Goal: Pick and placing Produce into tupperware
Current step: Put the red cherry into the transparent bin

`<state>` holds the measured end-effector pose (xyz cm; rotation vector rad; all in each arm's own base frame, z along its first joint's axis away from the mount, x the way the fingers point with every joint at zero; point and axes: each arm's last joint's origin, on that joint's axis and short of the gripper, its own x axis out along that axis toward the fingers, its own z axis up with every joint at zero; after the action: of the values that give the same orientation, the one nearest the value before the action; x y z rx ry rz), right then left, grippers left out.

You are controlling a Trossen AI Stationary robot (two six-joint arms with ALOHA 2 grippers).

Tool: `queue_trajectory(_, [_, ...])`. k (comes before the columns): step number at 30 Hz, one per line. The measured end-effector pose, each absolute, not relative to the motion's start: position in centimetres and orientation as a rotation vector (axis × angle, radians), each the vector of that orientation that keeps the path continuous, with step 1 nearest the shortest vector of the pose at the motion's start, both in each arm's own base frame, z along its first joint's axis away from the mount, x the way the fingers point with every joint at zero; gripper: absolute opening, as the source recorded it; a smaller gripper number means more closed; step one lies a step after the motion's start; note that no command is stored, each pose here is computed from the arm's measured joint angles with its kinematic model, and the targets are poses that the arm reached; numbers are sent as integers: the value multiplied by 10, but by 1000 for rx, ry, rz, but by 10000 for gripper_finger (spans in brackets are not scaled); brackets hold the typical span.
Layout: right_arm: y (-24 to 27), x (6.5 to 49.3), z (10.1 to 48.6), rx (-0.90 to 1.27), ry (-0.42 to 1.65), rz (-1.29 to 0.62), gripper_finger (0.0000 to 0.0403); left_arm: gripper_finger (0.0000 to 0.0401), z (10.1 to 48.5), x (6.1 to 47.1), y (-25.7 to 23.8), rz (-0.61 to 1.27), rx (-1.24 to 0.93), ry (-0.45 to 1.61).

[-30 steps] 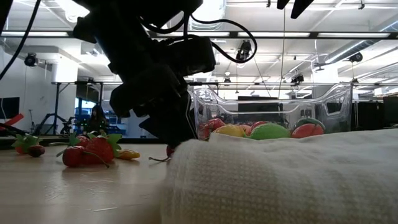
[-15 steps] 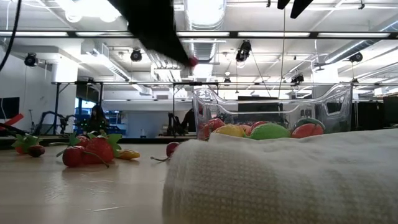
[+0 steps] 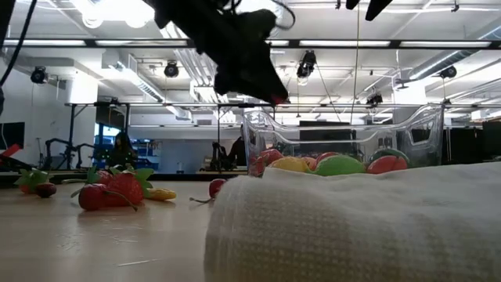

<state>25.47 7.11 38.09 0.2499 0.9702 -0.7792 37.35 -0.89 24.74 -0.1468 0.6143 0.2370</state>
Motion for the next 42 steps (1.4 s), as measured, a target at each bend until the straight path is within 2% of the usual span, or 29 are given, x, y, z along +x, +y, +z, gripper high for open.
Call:
queue_trajectory(4, [67,245,390,276,929,-778,329,110,239,385,8,342,-391,542])
queue_trajectory(7, [64,236,398,284,884,-785,329,128,234,389,17,378,-442,518])
queue_trajectory(14, [57,223,410,254,790,-813,329,186,243,385,18,357,-390,499])
queue_trajectory(18, [49,211,419,119,795,-769,329,193,251,382,18,324,-276,499])
queue_trajectory(20, [45,202,425,179,755,-782,329,194,252,380,18,325,-277,508])
queue_trajectory(24, [38,177,438,272,695,-758,329,194,254,363,15,341,-278,639])
queue_trajectory(28, [32,151,446,339,701,-672,329,194,248,335,2,326,-251,866])
queue_trajectory(34, [22,119,429,375,669,-667,329,194,242,313,-28,251,-250,956])
queue_trajectory(42, [22,118,381,461,550,-577,329,194,221,314,-47,209,-306,906])
